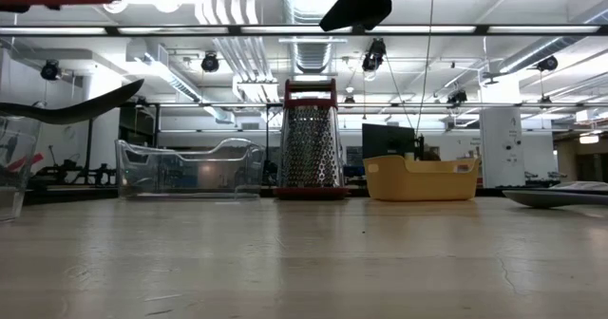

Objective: Pick & Place Kitchen Items
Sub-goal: Put the red serving spoon into the bottom transparent bin, then put the gray serving spoon into the bottom transparent bin

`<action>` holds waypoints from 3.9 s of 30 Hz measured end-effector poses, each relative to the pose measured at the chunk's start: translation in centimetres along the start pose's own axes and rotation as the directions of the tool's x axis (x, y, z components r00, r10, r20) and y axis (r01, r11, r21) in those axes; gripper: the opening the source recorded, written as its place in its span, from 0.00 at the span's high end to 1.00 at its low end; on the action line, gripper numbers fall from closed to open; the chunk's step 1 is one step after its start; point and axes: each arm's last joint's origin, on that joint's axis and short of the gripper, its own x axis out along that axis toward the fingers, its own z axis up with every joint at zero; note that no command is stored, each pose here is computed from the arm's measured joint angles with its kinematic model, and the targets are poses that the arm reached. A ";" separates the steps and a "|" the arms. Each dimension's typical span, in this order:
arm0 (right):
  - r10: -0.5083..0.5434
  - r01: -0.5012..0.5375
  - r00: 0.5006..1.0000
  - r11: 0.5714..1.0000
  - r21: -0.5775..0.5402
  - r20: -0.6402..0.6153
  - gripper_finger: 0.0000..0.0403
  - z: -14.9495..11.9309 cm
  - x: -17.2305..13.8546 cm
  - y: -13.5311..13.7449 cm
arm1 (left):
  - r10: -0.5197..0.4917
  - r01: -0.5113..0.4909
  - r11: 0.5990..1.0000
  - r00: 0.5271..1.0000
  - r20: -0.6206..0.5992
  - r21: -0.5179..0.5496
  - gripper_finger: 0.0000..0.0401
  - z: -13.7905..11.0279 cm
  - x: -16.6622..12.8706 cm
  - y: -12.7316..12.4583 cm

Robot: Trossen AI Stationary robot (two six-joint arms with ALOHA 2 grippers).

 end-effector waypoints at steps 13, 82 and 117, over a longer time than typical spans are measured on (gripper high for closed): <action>0.000 0.000 1.000 1.000 -0.003 -0.002 0.45 -0.1 0.0 0.0 | 0.180 -0.184 0.982 0.981 -0.068 -0.049 0.82 -1.9 4.3 0.8; -0.011 0.689 0.502 0.610 0.392 -0.865 0.39 -19.9 -3.9 0.0 | -0.528 0.045 0.669 0.731 0.432 0.742 0.76 -1.9 10.7 -12.8; -0.013 0.123 0.984 0.778 0.616 -0.179 0.91 -13.4 -4.4 0.0 | -0.496 0.003 0.711 0.712 0.498 0.703 0.76 -1.5 10.6 -12.8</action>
